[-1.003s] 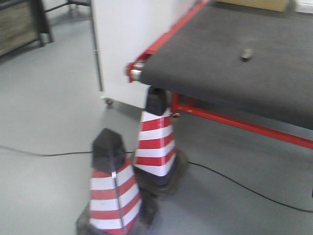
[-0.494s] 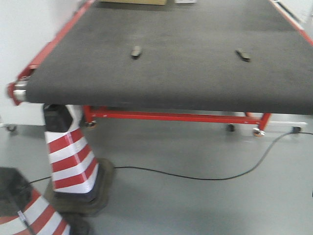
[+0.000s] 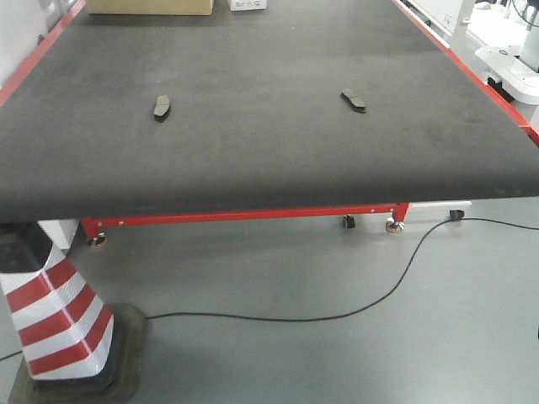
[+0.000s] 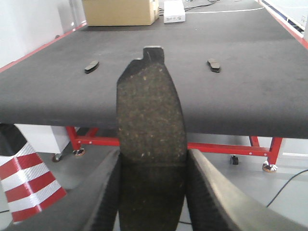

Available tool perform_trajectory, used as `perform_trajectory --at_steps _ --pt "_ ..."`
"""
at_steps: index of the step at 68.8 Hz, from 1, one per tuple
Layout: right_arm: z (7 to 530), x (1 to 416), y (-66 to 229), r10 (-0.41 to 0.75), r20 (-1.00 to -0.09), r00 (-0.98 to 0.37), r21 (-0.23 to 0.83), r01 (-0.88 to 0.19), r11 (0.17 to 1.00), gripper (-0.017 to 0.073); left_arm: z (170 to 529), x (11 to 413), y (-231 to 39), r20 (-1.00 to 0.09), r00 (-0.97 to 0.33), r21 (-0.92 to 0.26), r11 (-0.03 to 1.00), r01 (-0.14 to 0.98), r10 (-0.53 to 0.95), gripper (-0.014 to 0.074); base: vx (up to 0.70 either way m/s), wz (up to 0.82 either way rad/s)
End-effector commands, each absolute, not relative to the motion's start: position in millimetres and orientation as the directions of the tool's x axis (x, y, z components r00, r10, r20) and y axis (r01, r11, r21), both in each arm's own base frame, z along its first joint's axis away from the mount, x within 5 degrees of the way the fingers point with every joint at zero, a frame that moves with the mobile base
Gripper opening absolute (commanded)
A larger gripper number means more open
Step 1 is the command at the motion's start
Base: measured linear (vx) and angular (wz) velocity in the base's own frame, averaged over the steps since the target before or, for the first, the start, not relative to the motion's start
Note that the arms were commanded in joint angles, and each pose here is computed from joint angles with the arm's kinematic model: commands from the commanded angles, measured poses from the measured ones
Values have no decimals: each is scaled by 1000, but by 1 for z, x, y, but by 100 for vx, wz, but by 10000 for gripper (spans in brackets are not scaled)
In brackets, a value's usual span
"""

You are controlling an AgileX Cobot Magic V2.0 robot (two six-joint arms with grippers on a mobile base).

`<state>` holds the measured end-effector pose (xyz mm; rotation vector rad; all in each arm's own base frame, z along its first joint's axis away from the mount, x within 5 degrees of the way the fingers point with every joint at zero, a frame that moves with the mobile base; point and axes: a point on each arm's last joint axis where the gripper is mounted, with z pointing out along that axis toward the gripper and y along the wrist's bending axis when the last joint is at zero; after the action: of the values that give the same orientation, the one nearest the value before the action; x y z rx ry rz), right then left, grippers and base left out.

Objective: Move and align brake pads A on conveyor
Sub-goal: 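Turn the base past the cones to face the conveyor belt, then drive up to the conveyor belt beside the two placed pads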

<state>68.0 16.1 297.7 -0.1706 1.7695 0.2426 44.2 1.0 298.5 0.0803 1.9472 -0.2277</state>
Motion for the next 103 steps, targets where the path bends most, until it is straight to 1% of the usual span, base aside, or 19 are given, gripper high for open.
perform_trajectory --at_steps 1,103 --pt "316 68 17 27 -996 -90 50 -269 962 -7 313 46 -1 -955 -289 -123 972 198 -62 -6 24 -5" --pt "316 68 17 27 -996 -89 50 -269 962 -7 313 46 -1 -955 -289 -123 972 198 -62 -6 34 1"
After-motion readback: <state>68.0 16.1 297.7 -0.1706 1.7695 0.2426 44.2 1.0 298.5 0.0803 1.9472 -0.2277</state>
